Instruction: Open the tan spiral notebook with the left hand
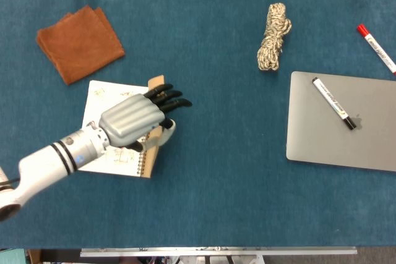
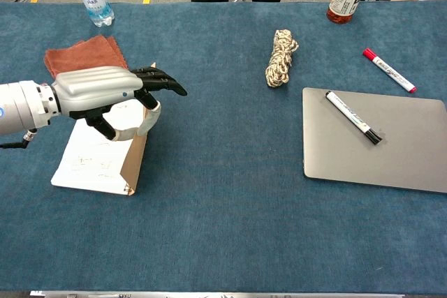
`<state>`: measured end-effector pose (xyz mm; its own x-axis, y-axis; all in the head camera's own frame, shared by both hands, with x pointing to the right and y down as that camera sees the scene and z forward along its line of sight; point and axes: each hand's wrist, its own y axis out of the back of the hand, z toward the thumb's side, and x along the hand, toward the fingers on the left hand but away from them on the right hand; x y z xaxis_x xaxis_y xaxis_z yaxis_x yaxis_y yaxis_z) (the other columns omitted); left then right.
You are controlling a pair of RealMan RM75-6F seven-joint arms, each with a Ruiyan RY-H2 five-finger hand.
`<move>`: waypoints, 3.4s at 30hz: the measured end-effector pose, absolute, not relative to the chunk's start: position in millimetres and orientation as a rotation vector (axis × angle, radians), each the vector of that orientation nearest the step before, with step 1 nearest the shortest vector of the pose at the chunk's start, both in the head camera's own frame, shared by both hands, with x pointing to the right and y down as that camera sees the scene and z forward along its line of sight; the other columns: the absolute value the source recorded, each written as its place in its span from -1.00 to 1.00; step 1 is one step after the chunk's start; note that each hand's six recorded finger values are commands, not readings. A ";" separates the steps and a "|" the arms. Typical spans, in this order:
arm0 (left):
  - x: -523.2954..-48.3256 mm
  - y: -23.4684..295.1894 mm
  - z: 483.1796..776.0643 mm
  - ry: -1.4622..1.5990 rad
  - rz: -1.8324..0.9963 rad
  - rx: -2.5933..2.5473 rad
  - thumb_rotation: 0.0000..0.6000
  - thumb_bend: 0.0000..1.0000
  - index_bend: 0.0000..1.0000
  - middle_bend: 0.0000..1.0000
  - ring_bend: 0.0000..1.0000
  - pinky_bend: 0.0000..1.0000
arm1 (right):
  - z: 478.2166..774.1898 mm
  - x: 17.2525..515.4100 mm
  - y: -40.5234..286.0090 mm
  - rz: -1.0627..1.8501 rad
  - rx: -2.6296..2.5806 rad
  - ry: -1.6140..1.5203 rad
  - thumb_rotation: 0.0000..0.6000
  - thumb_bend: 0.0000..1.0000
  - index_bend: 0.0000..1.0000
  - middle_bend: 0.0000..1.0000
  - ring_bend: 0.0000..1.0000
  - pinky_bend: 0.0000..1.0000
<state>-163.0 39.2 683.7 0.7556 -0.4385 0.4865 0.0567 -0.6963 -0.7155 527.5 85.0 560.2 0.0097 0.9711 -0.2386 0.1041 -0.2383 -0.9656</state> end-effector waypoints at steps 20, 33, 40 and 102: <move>-104.5 78.0 703.7 0.289 -0.918 -2.416 1.00 -0.59 -0.78 -0.88 -1.00 -1.00 | 558.0 541.2 92.5 1.350 -1.450 -1.197 1.00 -0.76 -0.36 -0.37 -0.57 -0.43; -90.9 73.1 698.6 0.413 -0.931 -2.550 1.00 -0.59 -0.99 -0.94 -1.00 -1.00 | 557.9 542.5 92.7 1.338 -1.458 -1.199 1.00 -0.76 -0.36 -0.37 -0.57 -0.43; -105.2 63.9 697.1 0.475 -0.977 -2.539 1.00 -0.59 -0.99 -0.94 -1.00 -1.00 | 560.1 542.3 89.7 1.333 -1.470 -1.196 1.00 -0.76 -0.36 -0.37 -0.57 -0.43; -363.9 74.3 640.2 1.196 -1.300 -1.606 1.00 -0.59 -0.84 -0.91 -1.00 -1.00 | 556.0 522.7 76.4 1.412 -1.381 -1.135 1.00 -0.75 -0.42 -0.42 -0.63 -0.43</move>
<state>-363.9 74.3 640.2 0.0532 -0.9555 0.2902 -0.2100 -0.2948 -0.9322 522.7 76.4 556.0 -0.0432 0.9695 -0.2411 0.0266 -0.2401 -0.9704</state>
